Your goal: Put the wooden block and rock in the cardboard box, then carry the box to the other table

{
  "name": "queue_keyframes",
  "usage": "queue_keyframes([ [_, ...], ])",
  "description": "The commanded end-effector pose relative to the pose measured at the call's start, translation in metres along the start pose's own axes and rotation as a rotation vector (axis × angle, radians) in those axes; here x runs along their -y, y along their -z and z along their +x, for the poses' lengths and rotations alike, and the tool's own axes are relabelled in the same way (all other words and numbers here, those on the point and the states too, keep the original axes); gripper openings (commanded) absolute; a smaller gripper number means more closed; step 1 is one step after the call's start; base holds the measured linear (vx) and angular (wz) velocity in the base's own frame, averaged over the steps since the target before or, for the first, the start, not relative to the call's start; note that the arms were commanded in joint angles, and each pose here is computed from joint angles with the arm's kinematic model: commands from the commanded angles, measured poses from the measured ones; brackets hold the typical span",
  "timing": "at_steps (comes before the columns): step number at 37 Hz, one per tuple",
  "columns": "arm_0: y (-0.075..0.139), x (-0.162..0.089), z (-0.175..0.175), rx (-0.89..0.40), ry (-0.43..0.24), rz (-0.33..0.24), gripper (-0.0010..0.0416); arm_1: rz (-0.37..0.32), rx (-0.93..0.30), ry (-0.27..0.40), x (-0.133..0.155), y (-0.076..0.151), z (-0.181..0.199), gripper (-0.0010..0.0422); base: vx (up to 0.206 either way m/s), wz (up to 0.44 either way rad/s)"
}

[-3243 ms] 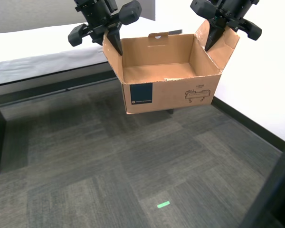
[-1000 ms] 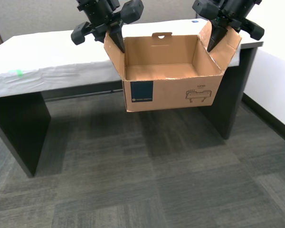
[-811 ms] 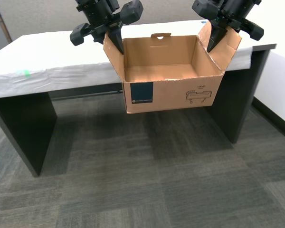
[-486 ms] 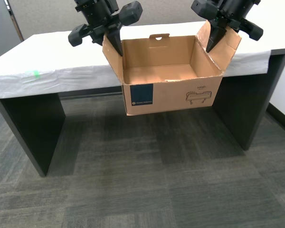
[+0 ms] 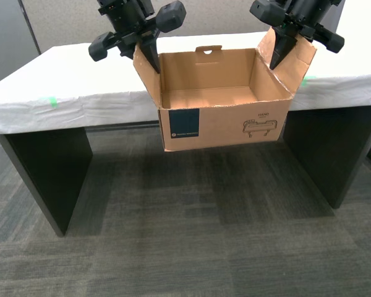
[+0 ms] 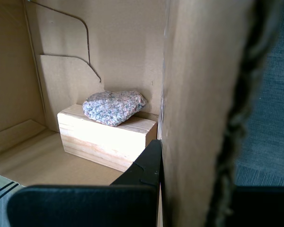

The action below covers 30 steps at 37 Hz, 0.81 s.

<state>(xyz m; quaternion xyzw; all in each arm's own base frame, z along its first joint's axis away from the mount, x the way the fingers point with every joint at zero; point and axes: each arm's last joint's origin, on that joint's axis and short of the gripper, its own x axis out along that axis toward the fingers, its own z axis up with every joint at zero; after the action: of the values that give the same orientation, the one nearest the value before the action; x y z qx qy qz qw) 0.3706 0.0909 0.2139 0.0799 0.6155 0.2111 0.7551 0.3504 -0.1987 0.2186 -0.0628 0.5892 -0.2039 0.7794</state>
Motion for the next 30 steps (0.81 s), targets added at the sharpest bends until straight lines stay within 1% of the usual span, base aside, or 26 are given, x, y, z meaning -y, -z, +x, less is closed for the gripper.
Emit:
queue_keyframes([
  [1,0.000,-0.001,0.000,-0.001,-0.006,-0.003,-0.0001,0.004,0.005,0.005,0.001,-0.001,0.000,-0.0001,0.133,0.005],
  [14,-0.001,-0.001,0.000,0.004,-0.007,-0.007,-0.0001,0.019,0.055,0.023,0.003,-0.006,0.000,-0.0001,0.133,-0.007],
  [22,-0.001,-0.001,0.000,0.013,-0.007,-0.010,-0.0001,0.033,0.109,0.042,0.005,-0.011,-0.001,-0.0001,0.137,-0.011],
  [30,-0.002,-0.001,0.000,0.021,-0.008,-0.011,-0.0001,0.031,0.111,0.044,0.004,-0.011,-0.001,-0.0001,0.136,-0.008],
])
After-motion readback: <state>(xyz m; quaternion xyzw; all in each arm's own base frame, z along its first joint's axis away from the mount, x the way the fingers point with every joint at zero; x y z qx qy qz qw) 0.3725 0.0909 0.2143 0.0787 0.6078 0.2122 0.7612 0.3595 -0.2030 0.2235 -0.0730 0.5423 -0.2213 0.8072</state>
